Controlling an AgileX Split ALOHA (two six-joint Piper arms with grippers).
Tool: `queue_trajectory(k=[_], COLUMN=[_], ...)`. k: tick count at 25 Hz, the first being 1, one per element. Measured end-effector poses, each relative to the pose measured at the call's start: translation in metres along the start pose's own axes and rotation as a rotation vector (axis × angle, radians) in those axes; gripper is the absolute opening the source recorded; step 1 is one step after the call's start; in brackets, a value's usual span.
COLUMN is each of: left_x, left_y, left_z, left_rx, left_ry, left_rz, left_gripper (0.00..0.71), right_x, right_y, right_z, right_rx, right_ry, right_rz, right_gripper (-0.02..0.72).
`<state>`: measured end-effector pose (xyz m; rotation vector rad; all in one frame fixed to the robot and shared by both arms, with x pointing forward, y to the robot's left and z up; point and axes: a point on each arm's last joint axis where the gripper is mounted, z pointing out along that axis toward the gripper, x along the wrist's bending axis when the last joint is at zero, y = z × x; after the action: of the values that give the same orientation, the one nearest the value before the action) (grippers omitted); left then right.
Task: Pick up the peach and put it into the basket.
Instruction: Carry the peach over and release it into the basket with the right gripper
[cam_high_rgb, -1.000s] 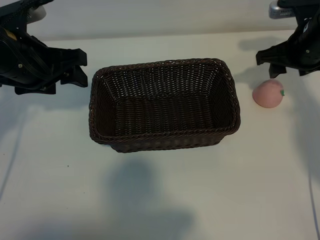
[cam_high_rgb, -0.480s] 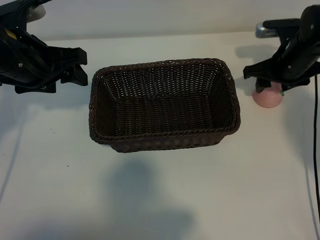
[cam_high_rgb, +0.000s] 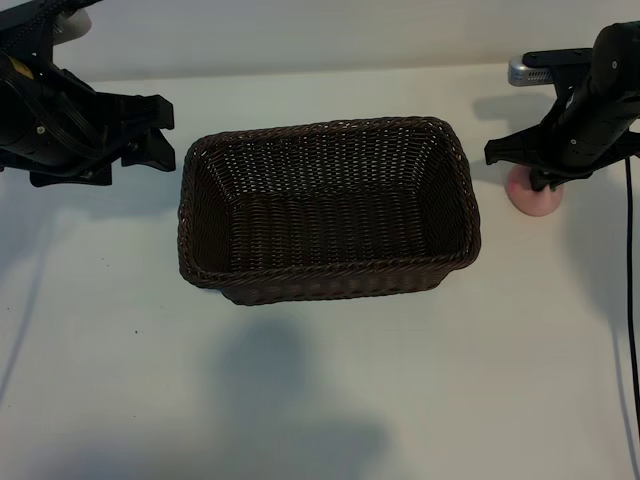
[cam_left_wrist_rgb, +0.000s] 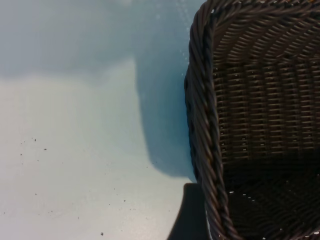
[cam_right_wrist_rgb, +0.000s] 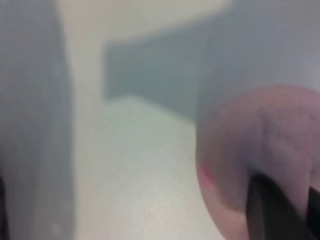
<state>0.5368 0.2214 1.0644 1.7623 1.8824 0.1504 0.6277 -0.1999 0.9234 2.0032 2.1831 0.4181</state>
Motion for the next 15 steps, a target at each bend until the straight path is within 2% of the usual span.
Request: queue_trajectory(k=[6, 15], left_x=[0.000, 0.000], left_y=[0.000, 0.000], left_z=[0.000, 0.000], left_rx=[-0.001, -0.002], left_ry=[0.000, 0.000], left_rz=[0.001, 0.002], left_gripper=[0.591, 0.591], right_x=[0.001, 0.004], right_y=[0.004, 0.021], right_z=[-0.025, -0.121], right_rx=[-0.015, -0.106], right_ry=[0.005, -0.005], right_rz=[-0.002, -0.034], right_gripper=[0.041, 0.041])
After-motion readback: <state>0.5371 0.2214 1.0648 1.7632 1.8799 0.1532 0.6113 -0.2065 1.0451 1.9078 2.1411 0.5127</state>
